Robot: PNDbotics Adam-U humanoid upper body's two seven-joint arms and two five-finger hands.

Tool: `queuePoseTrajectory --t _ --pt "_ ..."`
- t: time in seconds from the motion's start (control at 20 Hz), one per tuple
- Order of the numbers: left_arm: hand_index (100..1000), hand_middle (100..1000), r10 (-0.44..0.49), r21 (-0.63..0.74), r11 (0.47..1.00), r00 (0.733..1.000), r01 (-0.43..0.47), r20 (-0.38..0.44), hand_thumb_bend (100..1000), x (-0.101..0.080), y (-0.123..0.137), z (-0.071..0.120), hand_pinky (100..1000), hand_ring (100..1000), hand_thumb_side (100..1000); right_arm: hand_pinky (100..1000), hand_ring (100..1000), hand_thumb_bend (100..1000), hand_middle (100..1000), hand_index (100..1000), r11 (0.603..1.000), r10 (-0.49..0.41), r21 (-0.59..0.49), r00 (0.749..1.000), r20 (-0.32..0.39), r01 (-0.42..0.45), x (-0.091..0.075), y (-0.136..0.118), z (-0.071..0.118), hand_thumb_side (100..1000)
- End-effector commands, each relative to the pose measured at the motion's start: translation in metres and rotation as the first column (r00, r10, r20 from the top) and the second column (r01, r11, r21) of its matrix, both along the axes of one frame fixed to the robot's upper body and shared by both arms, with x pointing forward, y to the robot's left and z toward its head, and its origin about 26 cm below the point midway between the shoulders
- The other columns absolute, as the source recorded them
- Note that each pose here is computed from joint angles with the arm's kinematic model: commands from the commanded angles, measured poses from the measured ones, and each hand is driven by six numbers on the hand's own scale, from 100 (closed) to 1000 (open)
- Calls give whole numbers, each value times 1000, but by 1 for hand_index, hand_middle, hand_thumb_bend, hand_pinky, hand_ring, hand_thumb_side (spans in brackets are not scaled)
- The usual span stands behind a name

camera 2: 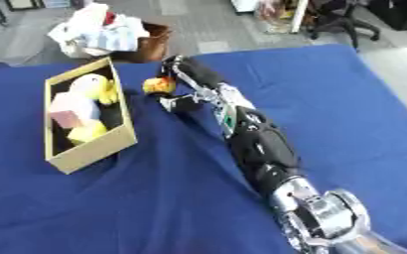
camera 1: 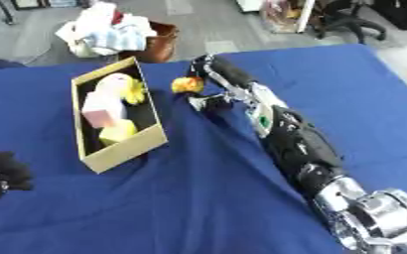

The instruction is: Pick up objects on the table and place them in the box.

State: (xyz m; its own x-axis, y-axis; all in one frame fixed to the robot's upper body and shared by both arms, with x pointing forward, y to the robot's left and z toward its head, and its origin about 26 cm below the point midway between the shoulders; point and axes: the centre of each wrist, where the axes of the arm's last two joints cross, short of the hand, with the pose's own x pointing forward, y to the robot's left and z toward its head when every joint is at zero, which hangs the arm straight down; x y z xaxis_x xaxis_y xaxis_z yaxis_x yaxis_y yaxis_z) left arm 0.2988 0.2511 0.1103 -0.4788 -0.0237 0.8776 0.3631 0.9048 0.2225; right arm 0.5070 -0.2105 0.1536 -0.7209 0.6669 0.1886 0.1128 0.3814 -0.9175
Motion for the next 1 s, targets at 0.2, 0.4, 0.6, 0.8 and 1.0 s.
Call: queuePoseTrajectory --t 0.2,0.4,0.6,0.8,1.0 --pt "796 630 -6 4 1000 1000 6 29 100 0 1 8 640 660 806 537 491 100 245 469 1000 28 13 999 30 -29 3 -3 27 240" --pt "796 630 -6 4 1000 1000 6 30 100 0 1 9 640 661 805 544 501 100 251 477 998 50 -27 999 -18 -51 4 -2 25 216" --pt "796 630 -7 4 1000 1000 7 30 100 0 1 8 640 661 805 543 503 100 244 468 996 60 -56 996 -73 -64 4 -2 21 205" --pt "796 630 -7 4 1000 1000 7 30 100 0 1 9 640 661 806 536 497 100 228 449 996 56 -59 992 -109 -63 4 -2 21 200" --pt "796 630 -6 4 1000 1000 6 30 100 0 2 9 640 661 806 526 490 100 215 420 997 51 -46 989 -136 -58 4 -2 21 318"
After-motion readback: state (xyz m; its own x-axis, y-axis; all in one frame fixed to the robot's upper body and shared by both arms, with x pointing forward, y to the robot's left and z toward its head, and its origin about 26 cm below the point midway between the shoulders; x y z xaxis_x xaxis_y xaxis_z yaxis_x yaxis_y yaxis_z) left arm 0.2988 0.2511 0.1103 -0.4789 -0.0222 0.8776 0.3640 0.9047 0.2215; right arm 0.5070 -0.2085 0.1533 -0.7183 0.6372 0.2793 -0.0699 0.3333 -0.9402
